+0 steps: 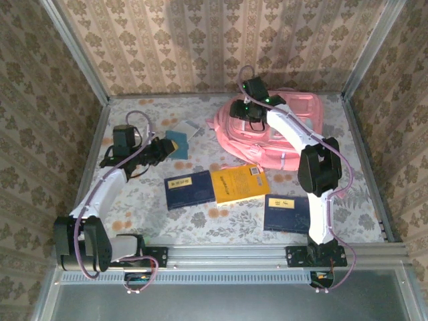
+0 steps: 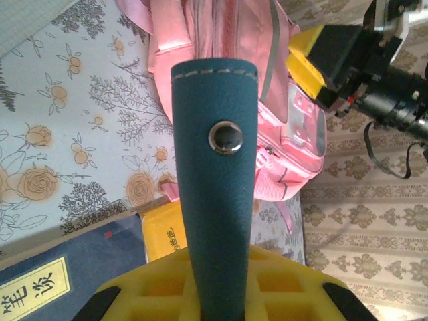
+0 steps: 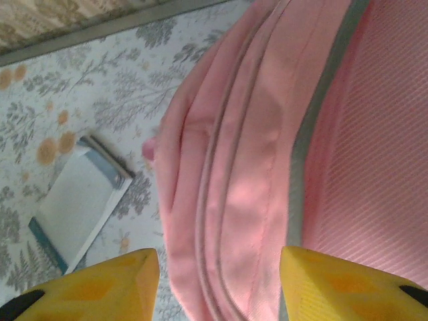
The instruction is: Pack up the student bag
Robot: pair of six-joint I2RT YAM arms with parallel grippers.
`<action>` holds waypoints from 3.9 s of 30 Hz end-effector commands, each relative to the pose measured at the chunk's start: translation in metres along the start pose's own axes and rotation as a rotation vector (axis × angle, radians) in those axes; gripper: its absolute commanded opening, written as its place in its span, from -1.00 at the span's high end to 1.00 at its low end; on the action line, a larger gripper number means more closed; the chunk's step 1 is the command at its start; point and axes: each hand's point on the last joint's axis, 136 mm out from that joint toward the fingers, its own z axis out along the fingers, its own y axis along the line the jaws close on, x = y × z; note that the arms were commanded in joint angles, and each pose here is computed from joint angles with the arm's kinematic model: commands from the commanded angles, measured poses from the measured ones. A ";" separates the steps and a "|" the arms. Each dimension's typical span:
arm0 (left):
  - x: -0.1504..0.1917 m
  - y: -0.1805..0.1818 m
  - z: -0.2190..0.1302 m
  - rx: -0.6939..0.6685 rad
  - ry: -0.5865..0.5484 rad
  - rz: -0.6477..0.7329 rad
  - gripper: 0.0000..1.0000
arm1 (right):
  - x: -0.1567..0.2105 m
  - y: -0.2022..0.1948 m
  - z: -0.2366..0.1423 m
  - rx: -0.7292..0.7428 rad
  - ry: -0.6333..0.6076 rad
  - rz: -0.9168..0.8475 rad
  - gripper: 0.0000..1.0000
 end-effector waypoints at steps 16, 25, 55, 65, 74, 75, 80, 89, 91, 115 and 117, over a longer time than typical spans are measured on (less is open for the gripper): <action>0.002 -0.013 -0.004 0.036 -0.009 0.063 1.00 | 0.006 -0.012 0.042 -0.047 0.114 -0.007 0.19; 0.002 -0.010 -0.004 0.028 -0.010 0.058 1.00 | 0.015 -0.012 0.055 -0.062 0.150 -0.023 0.85; -0.002 -0.046 0.020 0.015 0.036 0.147 1.00 | -0.052 0.039 -0.184 -1.070 -0.102 0.001 1.00; -0.021 -0.055 0.097 0.079 0.084 0.038 1.00 | -0.050 0.046 -0.219 -1.123 -0.130 -0.047 1.00; -0.039 -0.090 0.183 0.243 0.140 -0.019 1.00 | -0.049 0.053 -0.249 -1.156 -0.133 -0.089 1.00; -0.042 -0.090 0.193 0.256 0.149 -0.035 1.00 | -0.050 0.053 -0.250 -1.158 -0.133 -0.090 1.00; -0.010 -0.113 0.251 0.360 0.244 -0.095 1.00 | -0.052 0.054 -0.252 -1.165 -0.140 -0.088 1.00; 0.070 -0.122 0.312 0.323 0.399 -0.079 0.92 | -0.059 0.052 -0.246 -1.153 -0.151 -0.060 1.00; 0.089 -0.118 0.323 0.294 0.436 -0.083 0.76 | -0.061 0.050 -0.243 -1.148 -0.157 -0.048 1.00; 0.050 -0.137 0.236 0.246 0.365 0.069 -1.00 | -0.081 0.008 -0.234 -1.040 -0.270 0.045 1.00; 0.046 -0.136 0.227 0.236 0.348 0.076 -1.00 | -0.080 0.007 -0.231 -1.033 -0.267 0.046 1.00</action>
